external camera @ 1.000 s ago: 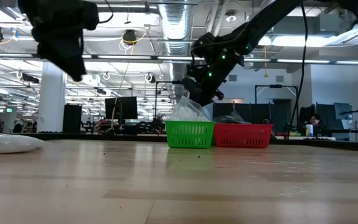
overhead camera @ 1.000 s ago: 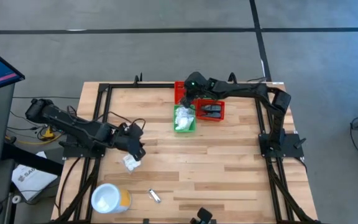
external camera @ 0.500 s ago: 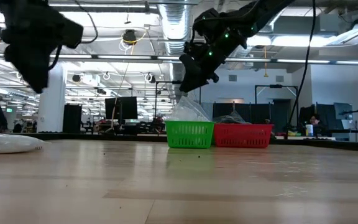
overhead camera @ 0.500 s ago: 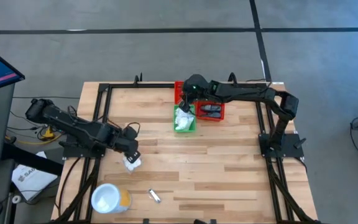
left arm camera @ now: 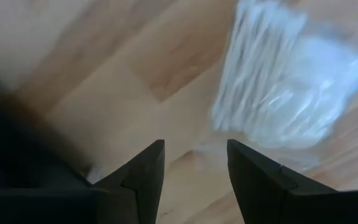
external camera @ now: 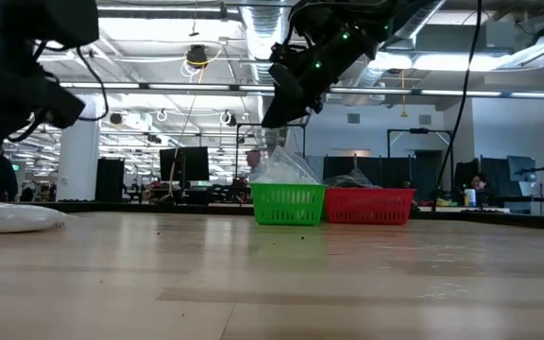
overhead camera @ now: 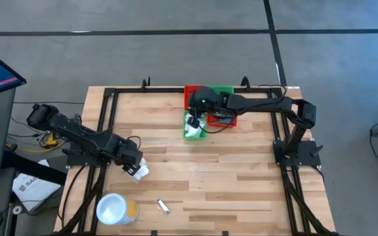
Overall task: Pick & Place Travel size toiletries
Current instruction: Put the white cotton pack into the left green bin
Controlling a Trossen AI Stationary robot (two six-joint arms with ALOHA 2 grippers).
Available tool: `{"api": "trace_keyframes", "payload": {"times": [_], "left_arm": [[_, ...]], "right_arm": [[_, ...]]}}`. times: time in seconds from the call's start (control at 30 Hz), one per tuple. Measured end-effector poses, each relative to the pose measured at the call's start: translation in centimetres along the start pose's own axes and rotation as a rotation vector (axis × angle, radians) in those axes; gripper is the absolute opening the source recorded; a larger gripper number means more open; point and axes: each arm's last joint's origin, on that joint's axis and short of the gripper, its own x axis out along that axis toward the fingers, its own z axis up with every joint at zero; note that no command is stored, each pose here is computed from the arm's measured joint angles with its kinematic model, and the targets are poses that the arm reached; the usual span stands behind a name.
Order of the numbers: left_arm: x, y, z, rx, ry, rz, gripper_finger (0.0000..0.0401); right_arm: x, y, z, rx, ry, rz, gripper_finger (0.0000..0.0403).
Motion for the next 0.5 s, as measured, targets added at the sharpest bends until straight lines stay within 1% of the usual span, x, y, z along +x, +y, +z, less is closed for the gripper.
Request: {"api": "trace_keyframes", "payload": {"times": [0.1, 0.2, 0.5], "left_arm": [[0.6, 0.2, -0.2, -0.001, 0.031, -0.006, 0.0163], [1.0, 0.3, -0.2, 0.0, 0.031, -0.02, 0.0163], [3.1, 0.4, -0.3, 0.013, 0.052, -0.122, 0.0163]], "right_arm": [[-0.1, 0.5, 0.0, -0.008, -0.002, 0.01, 0.0087], [-0.1, 0.8, 0.0, -0.033, 0.002, 0.017, 0.0087], [-0.2, 1.2, -0.1, -0.047, 0.013, 0.026, 0.0087]]}}
